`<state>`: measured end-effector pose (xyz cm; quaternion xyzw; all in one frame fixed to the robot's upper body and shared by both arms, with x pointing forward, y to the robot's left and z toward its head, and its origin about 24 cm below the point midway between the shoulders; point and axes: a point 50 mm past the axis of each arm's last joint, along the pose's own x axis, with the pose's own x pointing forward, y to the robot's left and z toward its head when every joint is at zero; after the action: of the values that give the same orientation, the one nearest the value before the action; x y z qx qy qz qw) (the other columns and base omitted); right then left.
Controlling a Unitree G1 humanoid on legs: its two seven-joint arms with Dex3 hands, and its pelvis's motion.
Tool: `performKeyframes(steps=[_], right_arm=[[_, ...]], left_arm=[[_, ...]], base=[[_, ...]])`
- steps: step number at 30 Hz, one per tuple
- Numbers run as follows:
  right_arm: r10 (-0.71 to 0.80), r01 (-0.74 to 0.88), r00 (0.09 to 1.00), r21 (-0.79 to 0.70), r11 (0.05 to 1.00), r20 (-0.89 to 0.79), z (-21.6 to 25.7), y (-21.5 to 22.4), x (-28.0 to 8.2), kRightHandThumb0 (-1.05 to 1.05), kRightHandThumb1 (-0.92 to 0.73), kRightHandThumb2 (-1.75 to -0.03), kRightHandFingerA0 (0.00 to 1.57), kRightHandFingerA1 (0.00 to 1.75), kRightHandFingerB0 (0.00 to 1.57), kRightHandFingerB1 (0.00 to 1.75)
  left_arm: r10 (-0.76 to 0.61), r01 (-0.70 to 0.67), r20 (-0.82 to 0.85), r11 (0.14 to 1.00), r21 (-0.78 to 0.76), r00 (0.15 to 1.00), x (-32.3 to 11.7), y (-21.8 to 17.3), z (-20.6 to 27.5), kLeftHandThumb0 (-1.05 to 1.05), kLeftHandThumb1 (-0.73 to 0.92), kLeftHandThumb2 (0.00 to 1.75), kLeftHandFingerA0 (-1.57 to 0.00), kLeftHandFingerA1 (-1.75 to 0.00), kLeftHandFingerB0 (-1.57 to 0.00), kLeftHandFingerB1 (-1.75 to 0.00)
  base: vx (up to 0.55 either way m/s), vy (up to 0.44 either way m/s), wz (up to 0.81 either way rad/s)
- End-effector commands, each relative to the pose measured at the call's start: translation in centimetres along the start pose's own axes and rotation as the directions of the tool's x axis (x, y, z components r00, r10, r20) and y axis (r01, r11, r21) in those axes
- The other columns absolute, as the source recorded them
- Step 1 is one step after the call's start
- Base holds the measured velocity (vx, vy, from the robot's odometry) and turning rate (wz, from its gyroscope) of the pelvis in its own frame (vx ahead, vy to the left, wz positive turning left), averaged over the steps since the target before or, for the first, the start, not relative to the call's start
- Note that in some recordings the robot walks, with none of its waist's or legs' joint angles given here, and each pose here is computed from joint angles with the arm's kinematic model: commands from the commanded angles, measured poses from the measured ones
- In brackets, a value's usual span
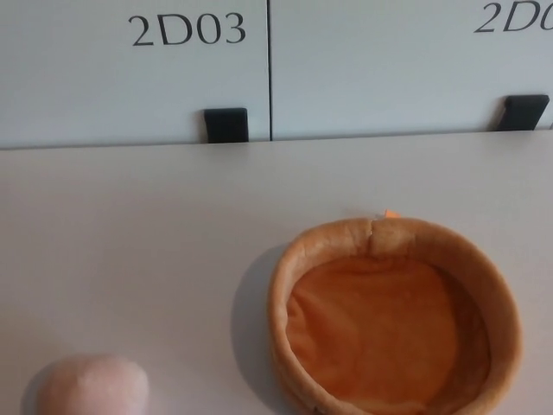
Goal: The robot walks towards a table in front, picks a dumpling toy with left hand and puts it in an orange round plate
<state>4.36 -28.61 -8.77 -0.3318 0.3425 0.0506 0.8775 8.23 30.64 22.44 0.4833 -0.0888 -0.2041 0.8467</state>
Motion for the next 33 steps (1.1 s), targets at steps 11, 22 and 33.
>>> performKeyframes(steps=[11, 22, 33], right_arm=[[-0.009, 0.012, 0.997, 0.037, 0.999, -0.073, -1.1, -0.3, -0.1, -0.02, -0.42, -0.90, 0.63, 0.68, 0.19, 0.51], [0.001, 0.002, 0.997, 0.038, 0.999, -0.077, -1.0, -0.4, -0.1, -0.03, -0.44, -0.91, 0.60, 0.67, 0.18, 0.50], [0.000, 0.003, 0.998, 0.036, 0.999, -0.061, -0.9, -0.5, 0.0, -0.01, -0.44, -0.91, 0.63, 0.68, 0.18, 0.51]], left_arm=[[-0.099, 0.039, 0.272, 0.975, 0.218, 0.957, 12.3, 7.3, 5.0, -0.47, 0.50, 0.55, -0.40, -0.48, -0.37, -0.49], [-0.225, 0.191, 0.091, 0.939, 0.286, 0.970, 14.8, 4.2, 2.6, -0.59, 0.44, 0.75, -0.35, -0.49, -0.35, -0.50], [-0.400, 0.414, -0.106, 0.870, 0.267, 0.910, 14.7, -1.0, -1.7, -0.61, 0.42, 0.82, -0.34, -0.50, -0.26, -0.47]], base=[[0.00, 0.000, 0.00], [0.00, 0.000, 0.00], [0.00, 0.000, 0.00]])
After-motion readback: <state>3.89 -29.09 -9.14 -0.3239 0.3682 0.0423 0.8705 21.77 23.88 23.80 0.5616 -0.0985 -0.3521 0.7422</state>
